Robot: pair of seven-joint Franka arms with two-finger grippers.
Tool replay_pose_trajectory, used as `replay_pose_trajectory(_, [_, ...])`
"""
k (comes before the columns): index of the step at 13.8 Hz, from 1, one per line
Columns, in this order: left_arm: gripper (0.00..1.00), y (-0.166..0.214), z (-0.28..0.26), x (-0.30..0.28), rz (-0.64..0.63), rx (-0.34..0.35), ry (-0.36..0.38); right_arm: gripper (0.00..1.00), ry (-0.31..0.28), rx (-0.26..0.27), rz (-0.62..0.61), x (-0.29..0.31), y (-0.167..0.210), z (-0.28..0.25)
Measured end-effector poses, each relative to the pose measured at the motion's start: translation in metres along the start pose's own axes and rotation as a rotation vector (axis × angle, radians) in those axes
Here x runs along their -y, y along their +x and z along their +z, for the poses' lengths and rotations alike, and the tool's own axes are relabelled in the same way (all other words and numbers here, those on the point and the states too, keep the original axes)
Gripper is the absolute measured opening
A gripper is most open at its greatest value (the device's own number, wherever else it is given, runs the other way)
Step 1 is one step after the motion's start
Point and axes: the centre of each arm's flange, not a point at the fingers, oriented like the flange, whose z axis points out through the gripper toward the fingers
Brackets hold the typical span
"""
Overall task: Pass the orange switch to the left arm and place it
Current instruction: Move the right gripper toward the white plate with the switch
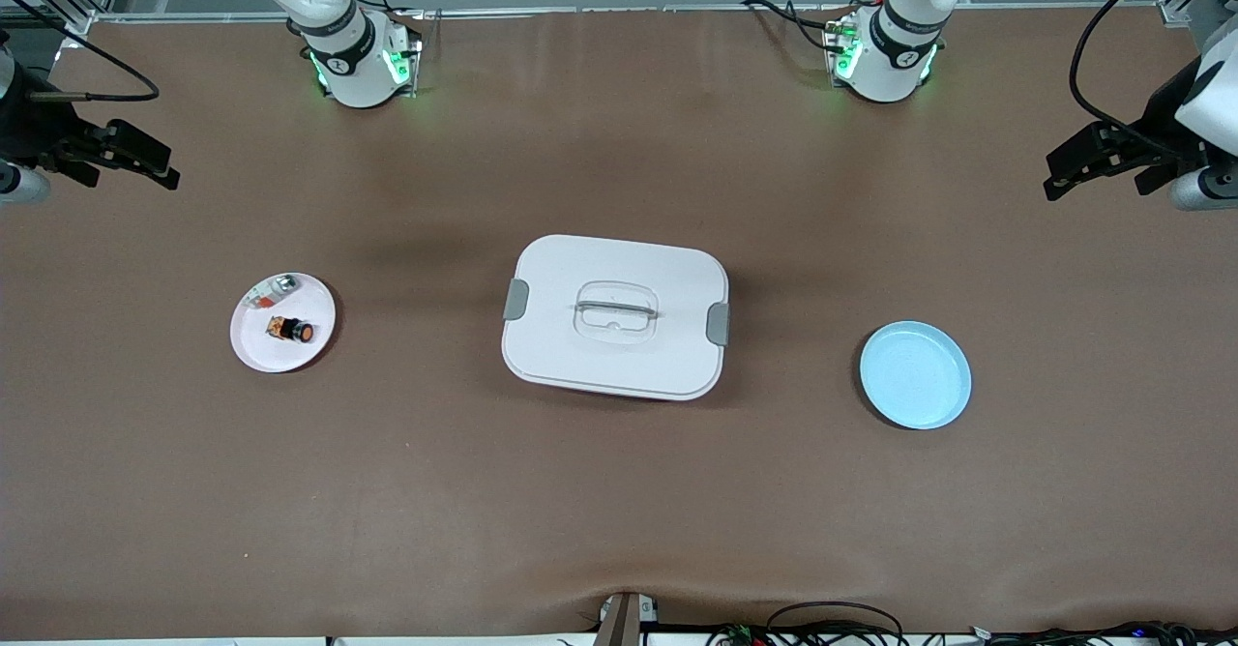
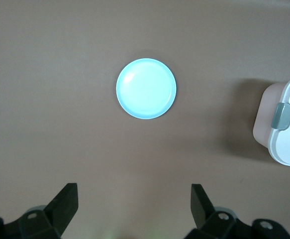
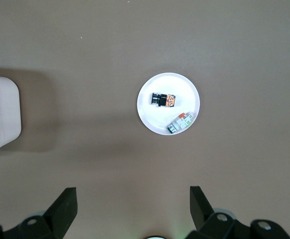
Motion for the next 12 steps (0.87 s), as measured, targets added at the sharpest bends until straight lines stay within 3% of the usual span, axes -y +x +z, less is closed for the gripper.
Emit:
replay_pose_trajectory(8, [1.00,0.001,-0.001,0.007,-0.009,-0.005,0.027,1.00,-0.001,-0.007,-0.001,0.000,0.000,-0.003])
replay_pose_trajectory(12, [1.00,0.001,0.001,0.007,-0.010,0.000,0.027,1.00,-0.072,0.022,-0.001,-0.009,0.014,0.016])
